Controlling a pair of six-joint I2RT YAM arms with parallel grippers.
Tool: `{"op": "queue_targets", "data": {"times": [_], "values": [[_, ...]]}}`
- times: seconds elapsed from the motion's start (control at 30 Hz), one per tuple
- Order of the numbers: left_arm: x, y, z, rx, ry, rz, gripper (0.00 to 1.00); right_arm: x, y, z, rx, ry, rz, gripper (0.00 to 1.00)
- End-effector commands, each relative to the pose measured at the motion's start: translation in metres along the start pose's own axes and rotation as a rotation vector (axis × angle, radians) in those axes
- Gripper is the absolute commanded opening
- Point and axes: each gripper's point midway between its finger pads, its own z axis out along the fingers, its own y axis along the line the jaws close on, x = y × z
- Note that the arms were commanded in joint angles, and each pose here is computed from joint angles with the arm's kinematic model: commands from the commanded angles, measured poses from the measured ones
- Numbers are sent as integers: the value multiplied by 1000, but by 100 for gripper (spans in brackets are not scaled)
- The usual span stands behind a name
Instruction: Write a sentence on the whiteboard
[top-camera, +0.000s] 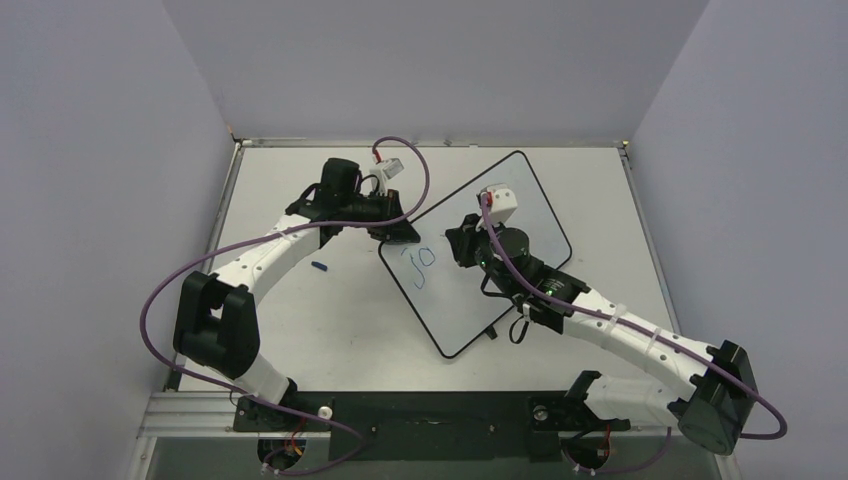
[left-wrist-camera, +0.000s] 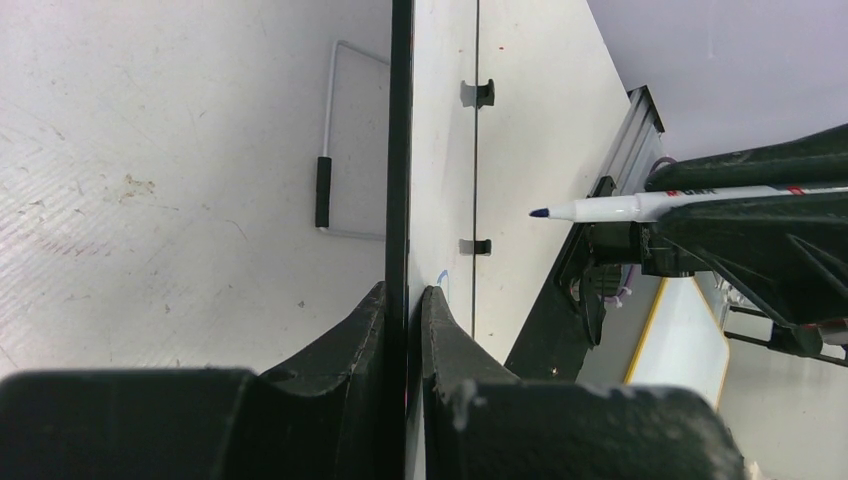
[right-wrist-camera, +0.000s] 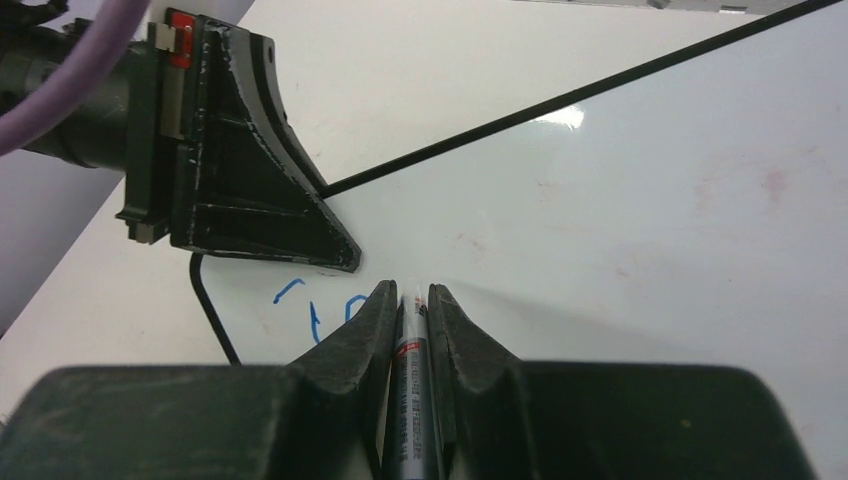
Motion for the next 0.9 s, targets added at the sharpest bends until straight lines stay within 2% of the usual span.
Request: {"op": "queue_targets", "data": {"times": [0.0,0.27,0.87], "values": [[-2,8,6,-123,2,87,0,-2,-11,4,37,-15,-9,0],[-3,8,6,-178,25,84,0,-12,-6,8,10,-36,-6,0],[0,8,1,-188,30,101,0,-40,3,23,-24,-78,13,0]]}}
